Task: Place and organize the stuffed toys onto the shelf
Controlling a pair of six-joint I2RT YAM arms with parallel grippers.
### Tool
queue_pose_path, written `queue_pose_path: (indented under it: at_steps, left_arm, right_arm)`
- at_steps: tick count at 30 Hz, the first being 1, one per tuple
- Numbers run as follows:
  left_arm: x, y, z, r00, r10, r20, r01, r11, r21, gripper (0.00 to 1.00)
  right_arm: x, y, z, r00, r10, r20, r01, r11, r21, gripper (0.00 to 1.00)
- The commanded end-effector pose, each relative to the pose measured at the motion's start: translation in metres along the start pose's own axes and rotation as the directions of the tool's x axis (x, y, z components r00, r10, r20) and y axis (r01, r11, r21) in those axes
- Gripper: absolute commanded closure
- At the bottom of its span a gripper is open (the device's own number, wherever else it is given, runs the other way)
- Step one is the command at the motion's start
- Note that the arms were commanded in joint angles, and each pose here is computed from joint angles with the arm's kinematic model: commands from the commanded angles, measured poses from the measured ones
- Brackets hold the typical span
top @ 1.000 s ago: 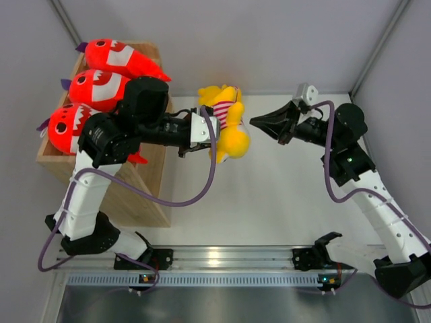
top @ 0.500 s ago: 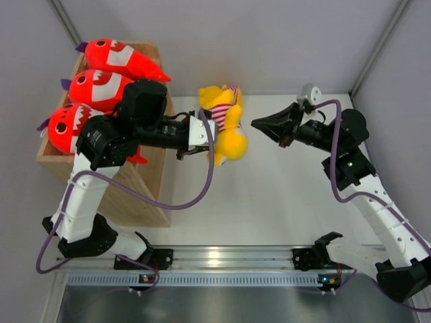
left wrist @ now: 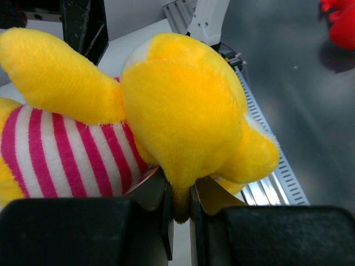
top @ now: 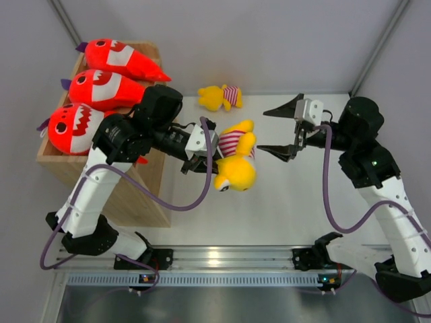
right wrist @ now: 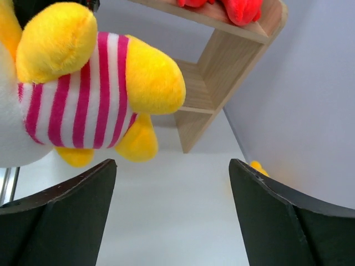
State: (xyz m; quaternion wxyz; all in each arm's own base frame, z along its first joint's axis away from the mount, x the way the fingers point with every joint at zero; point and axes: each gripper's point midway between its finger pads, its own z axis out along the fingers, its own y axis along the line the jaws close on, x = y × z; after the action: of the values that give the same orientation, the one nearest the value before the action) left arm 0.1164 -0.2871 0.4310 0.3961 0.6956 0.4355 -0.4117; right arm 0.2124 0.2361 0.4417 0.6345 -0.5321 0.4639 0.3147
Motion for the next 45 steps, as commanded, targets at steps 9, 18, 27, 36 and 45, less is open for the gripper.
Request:
queue_pose_path:
  at_steps: [9, 18, 27, 36, 45]
  left_arm:
    - [-0.02, -0.028, 0.012, 0.986, -0.075, 0.148, 0.042, 0.975, 0.217, 1.0]
    - [-0.024, -0.028, 0.025, 0.99, -0.046, 0.133, 0.014, 0.972, 0.236, 1.0]
    - [-0.015, -0.021, 0.028, 0.994, -0.009, 0.109, -0.015, 0.976, 0.219, 1.0]
    - [-0.024, -0.001, 0.038, 0.99, 0.025, 0.139, -0.056, 0.974, 0.22, 1.0]
    - [-0.019, 0.001, 0.043, 0.991, 0.017, 0.132, -0.047, 0.972, 0.23, 1.0]
  right_arm:
    - [0.004, 0.022, -0.013, 0.991, -0.115, -0.062, 0.102, 0.978, -0.183, 0.05]
    - [-0.001, 0.037, -0.016, 0.994, -0.099, -0.041, 0.085, 0.961, -0.263, 0.05]
    - [0.002, 0.04, -0.02, 0.992, -0.084, -0.096, 0.052, 0.954, -0.295, 0.05]
    - [-0.001, 0.042, -0.005, 0.994, -0.089, -0.068, 0.062, 0.944, -0.324, 0.05]
    - [-0.017, 0.062, -0.008, 0.992, -0.122, 0.013, 0.118, 0.917, -0.381, 0.65]
